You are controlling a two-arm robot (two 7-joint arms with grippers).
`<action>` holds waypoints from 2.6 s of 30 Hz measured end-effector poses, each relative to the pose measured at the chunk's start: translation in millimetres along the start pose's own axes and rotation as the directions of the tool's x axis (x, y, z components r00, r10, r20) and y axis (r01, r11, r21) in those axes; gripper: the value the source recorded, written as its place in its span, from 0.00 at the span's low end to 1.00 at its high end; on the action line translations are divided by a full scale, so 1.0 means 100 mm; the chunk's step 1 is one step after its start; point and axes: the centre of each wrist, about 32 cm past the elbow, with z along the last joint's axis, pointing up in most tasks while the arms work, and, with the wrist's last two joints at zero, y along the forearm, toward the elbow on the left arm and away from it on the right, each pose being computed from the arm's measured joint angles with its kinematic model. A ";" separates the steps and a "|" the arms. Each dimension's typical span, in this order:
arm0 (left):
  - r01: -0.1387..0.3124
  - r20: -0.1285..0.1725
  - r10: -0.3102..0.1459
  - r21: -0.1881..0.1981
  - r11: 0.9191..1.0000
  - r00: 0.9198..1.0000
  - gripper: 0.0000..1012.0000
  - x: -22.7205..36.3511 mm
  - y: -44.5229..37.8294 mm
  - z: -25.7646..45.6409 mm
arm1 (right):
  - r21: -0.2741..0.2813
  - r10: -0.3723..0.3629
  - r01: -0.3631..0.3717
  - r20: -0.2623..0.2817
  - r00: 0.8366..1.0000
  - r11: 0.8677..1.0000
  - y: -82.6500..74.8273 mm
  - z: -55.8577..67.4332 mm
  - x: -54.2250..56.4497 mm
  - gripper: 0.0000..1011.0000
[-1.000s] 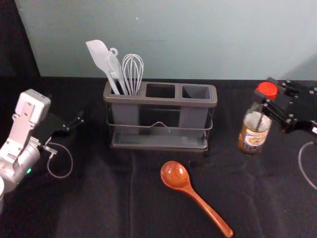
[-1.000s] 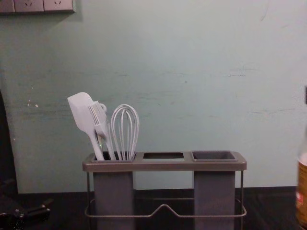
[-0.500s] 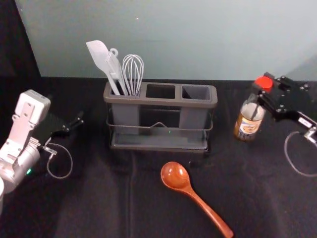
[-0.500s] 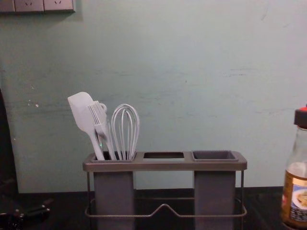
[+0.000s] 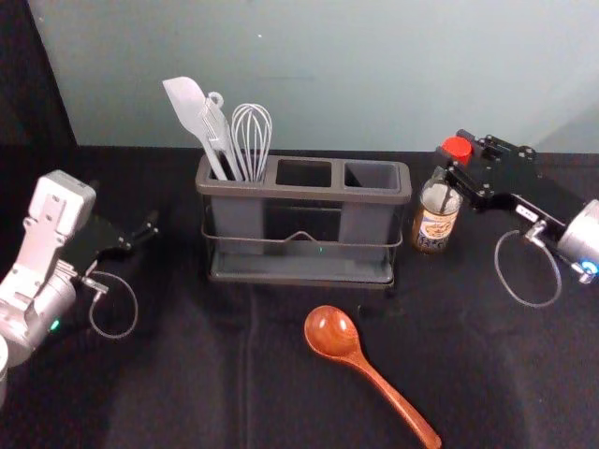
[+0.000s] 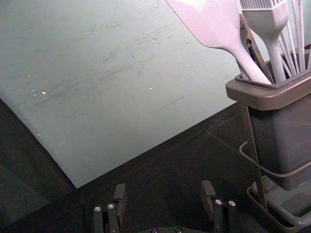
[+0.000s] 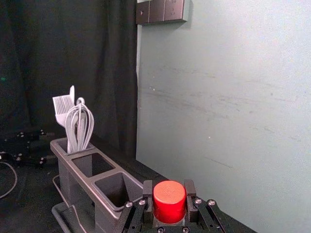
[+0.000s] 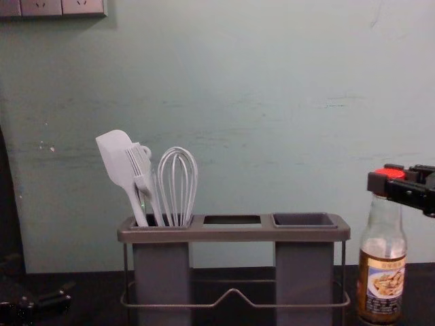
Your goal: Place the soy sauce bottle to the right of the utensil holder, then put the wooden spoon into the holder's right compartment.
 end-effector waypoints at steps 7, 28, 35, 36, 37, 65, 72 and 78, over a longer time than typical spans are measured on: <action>0.000 0.000 0.000 0.000 1.000 1.000 0.99 0.000 0.000 0.000 | -0.011 0.001 -0.002 -0.007 1.000 1.000 0.10 -0.09 -0.01 0.38; 0.000 0.000 0.000 0.000 1.000 1.000 0.99 0.000 0.000 0.000 | -0.033 -0.004 0.003 -0.027 1.000 0.999 0.12 -0.24 -0.03 0.38; 0.000 0.000 0.000 0.000 1.000 1.000 0.99 0.000 0.000 0.000 | -0.040 -0.006 0.005 -0.025 1.000 0.999 0.09 -0.26 -0.03 0.38; 0.000 0.000 0.000 0.000 1.000 1.000 0.99 0.000 0.000 0.000 | -0.041 -0.006 0.005 -0.024 1.000 0.999 0.09 -0.26 -0.04 0.38; 0.000 0.000 0.000 0.000 1.000 1.000 0.99 0.000 0.000 0.000 | -0.042 -0.006 0.005 -0.024 1.000 0.999 0.08 -0.27 -0.04 0.38; 0.000 0.000 0.000 0.000 1.000 1.000 0.99 0.000 0.000 0.000 | -0.047 -0.019 0.018 -0.029 0.999 0.999 0.06 -0.31 -0.05 0.47; 0.000 0.000 0.000 0.000 1.000 1.000 0.99 0.000 0.000 0.000 | -0.046 -0.019 0.017 -0.028 0.999 0.999 0.06 -0.30 -0.05 0.69; 0.000 0.000 0.000 0.000 1.000 1.000 0.99 0.000 0.000 0.000 | -0.046 -0.019 0.017 -0.028 0.999 0.999 0.06 -0.30 -0.05 0.85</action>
